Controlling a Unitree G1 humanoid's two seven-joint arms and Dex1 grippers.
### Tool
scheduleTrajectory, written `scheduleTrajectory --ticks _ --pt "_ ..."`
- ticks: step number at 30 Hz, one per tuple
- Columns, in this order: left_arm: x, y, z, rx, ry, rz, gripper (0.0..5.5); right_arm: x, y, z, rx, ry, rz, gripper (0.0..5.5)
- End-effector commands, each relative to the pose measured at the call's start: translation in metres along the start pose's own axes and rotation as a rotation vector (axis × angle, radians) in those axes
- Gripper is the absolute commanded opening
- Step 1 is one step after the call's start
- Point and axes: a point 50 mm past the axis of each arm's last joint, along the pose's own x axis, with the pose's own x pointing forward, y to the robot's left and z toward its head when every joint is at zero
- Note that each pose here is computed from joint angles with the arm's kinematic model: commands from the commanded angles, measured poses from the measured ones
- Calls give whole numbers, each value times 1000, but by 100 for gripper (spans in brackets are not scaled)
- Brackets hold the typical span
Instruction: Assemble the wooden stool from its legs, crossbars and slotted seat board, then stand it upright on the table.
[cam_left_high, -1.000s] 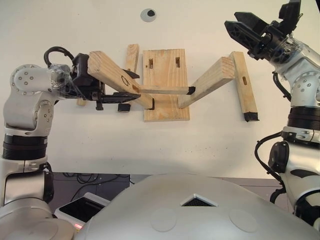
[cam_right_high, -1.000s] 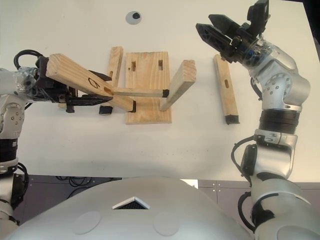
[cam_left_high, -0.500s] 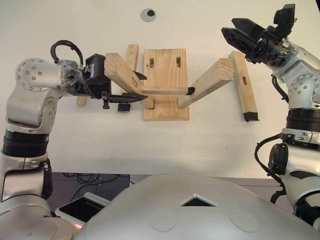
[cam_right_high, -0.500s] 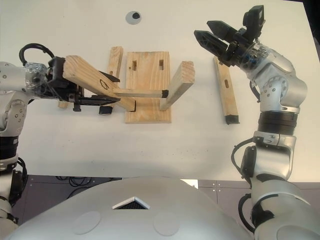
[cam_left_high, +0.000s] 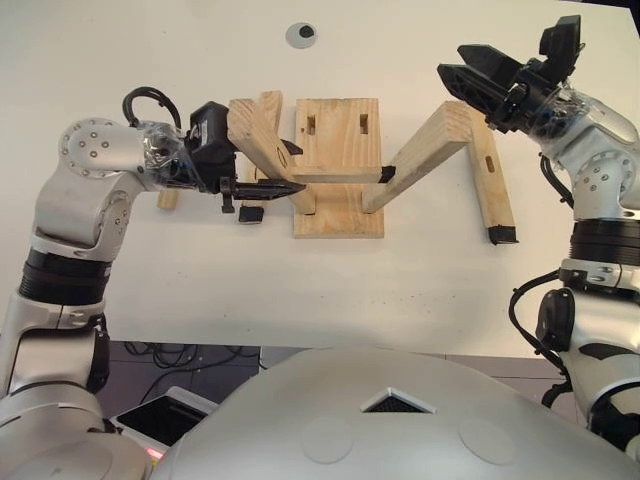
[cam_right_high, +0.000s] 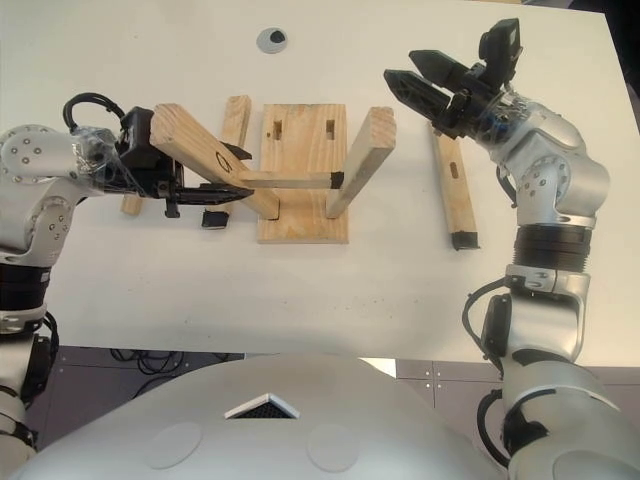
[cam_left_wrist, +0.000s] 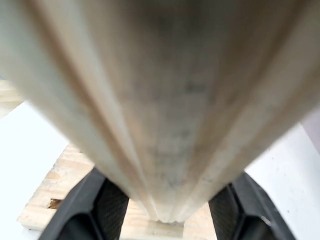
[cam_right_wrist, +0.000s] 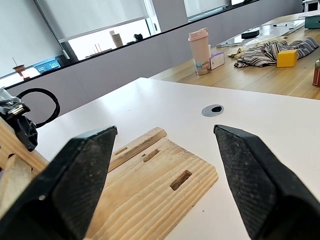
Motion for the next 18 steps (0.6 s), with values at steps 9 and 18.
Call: scheduleTrajectory --ticks 9,18 --pt "-2 -28 -87 -313 332 81 230 -1 10 8 -39 -40 -6 357" --pt "-25 0 -28 -155 269 213 379 -48 31 19 -150 54 8 357"
